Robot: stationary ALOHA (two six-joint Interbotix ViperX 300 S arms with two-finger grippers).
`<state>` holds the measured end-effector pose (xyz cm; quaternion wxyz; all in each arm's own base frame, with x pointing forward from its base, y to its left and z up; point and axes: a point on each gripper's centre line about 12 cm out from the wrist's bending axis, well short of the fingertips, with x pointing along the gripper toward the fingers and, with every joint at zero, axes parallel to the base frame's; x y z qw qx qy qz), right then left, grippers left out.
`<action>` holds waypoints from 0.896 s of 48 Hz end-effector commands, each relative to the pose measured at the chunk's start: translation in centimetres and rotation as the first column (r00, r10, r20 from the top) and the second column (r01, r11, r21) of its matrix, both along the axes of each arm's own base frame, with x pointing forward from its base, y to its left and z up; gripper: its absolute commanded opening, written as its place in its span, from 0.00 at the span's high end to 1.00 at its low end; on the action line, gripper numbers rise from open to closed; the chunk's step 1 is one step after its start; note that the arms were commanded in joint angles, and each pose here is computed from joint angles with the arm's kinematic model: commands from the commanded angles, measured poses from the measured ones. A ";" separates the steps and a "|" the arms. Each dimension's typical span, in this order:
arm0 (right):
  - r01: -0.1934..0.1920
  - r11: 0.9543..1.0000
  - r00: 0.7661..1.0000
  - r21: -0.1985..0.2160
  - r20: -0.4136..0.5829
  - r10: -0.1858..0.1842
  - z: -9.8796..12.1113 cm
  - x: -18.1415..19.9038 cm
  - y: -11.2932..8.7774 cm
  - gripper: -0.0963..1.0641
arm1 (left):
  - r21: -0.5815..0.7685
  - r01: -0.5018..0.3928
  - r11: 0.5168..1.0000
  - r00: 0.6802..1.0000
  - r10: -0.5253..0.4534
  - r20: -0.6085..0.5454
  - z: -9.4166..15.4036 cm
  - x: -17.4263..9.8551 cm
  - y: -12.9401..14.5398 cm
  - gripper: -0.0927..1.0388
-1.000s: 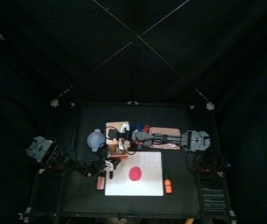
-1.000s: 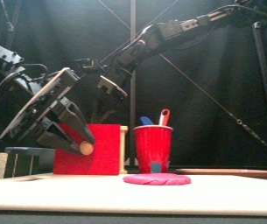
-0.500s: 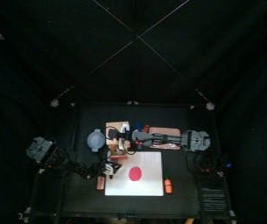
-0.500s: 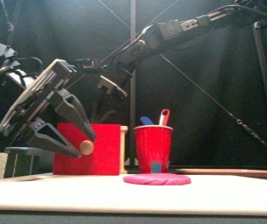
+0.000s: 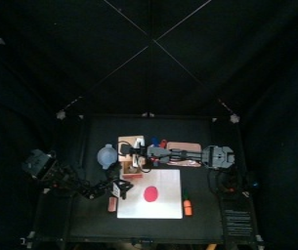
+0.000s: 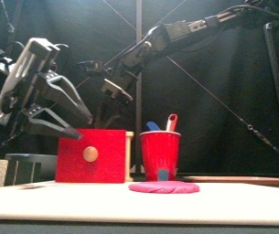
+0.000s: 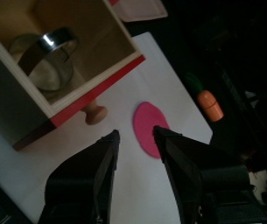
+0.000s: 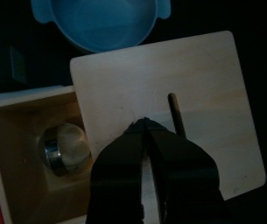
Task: Get the cutter from the drawer then cut the dough then place the extra dough in the bowl
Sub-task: Place the cutter on the board
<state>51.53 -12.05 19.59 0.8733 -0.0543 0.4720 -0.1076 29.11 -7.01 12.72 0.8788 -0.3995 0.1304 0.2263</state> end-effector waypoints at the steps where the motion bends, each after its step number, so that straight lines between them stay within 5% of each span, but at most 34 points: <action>1: 0.000 1.000 1.000 0.003 0.015 0.000 0.8 0.1 0.2 0.90 | 0.059 0.039 0.997 0.995 -0.044 0.088 2.1 -0.3 0.1 0.25; 14: -0.025 1.000 0.997 -0.006 0.072 0.026 4.0 0.4 1.8 0.90 | 0.307 0.040 0.951 0.975 -0.104 0.196 4.3 -2.5 1.9 0.31; 29: -0.074 0.997 0.980 -0.032 0.180 0.079 9.1 -0.4 4.2 0.89 | 0.553 0.037 0.832 0.969 -0.165 0.183 5.5 -4.2 3.5 0.37; 37: -0.126 0.991 0.977 -0.039 0.168 0.131 9.1 -1.1 6.5 0.87 | 0.626 0.031 0.779 0.982 -0.140 0.125 5.1 -4.5 4.7 0.37; 43: -0.139 0.990 0.981 -0.026 0.131 0.142 7.8 -1.5 7.3 0.73 | 0.645 0.003 0.764 0.993 -0.079 0.088 4.7 -4.9 6.0 0.38</action>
